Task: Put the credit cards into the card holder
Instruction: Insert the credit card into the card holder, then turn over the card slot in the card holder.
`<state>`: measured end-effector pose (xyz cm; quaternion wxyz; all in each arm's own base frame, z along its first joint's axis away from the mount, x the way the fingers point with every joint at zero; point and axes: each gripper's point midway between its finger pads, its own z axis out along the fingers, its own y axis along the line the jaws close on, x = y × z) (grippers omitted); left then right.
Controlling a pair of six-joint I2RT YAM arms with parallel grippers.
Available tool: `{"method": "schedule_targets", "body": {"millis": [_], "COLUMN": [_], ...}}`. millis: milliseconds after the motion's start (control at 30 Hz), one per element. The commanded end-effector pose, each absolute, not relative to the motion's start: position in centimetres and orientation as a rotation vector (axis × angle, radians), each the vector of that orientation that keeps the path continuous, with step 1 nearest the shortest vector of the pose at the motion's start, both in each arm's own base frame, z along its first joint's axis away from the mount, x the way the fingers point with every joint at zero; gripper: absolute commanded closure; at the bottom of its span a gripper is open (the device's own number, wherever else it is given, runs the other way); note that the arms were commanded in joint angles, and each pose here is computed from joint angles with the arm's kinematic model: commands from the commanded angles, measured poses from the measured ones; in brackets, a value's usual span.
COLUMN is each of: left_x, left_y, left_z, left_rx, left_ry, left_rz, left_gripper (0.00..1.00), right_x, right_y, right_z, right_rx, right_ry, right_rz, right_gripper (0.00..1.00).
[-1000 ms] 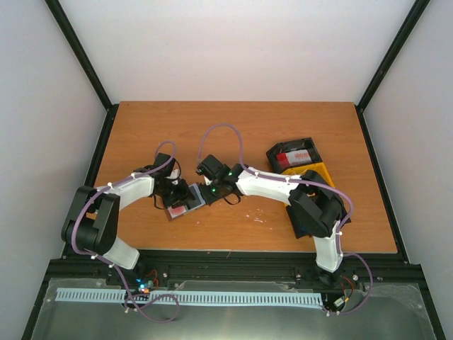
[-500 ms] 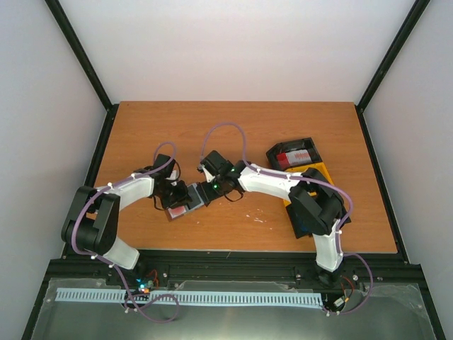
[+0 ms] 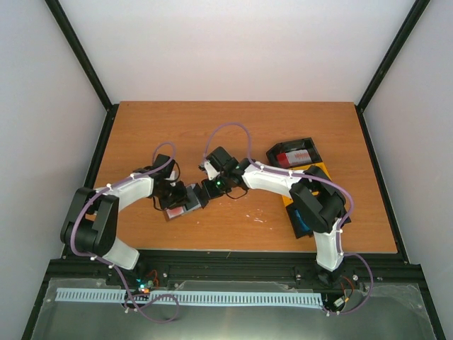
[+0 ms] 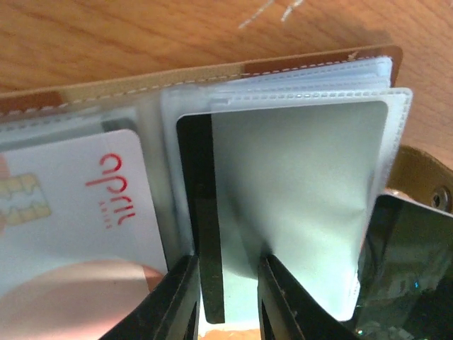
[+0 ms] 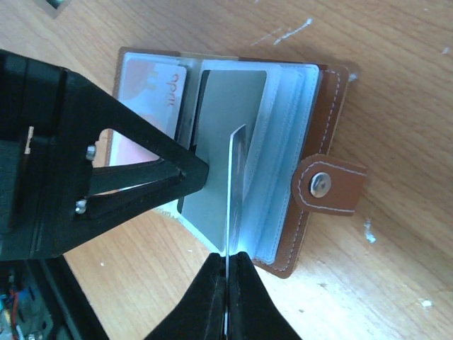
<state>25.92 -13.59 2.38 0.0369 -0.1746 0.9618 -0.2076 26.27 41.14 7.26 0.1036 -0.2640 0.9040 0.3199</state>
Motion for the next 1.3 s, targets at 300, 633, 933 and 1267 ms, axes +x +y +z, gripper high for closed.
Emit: {"method": "schedule_targets", "body": {"millis": [300,633,933,1267], "left_x": [25.2,26.3,26.4,25.5], "left_y": [-11.5,-12.9,-11.4,-11.8], "left_z": [3.2,4.2,3.4,1.5], "left_rx": [-0.597,-0.547,-0.572,-0.56], "left_ry": [2.954,2.902,2.921,2.968], "left_rz": [-0.462,-0.587,-0.445,-0.464], "left_gripper": [0.75,0.87,0.97,0.99], "right_x": [25.3,27.7,27.8,27.8], "right_y": [43.6,40.3,40.2,40.6], "right_z": [10.8,8.1,7.5,7.8], "right_rx": [-0.718,-0.538,-0.536,-0.558], "right_ry": [2.596,2.665,2.673,2.657], "right_rz": [1.296,0.993,0.973,0.994], "right_gripper": [0.97,0.97,0.97,0.97]}}
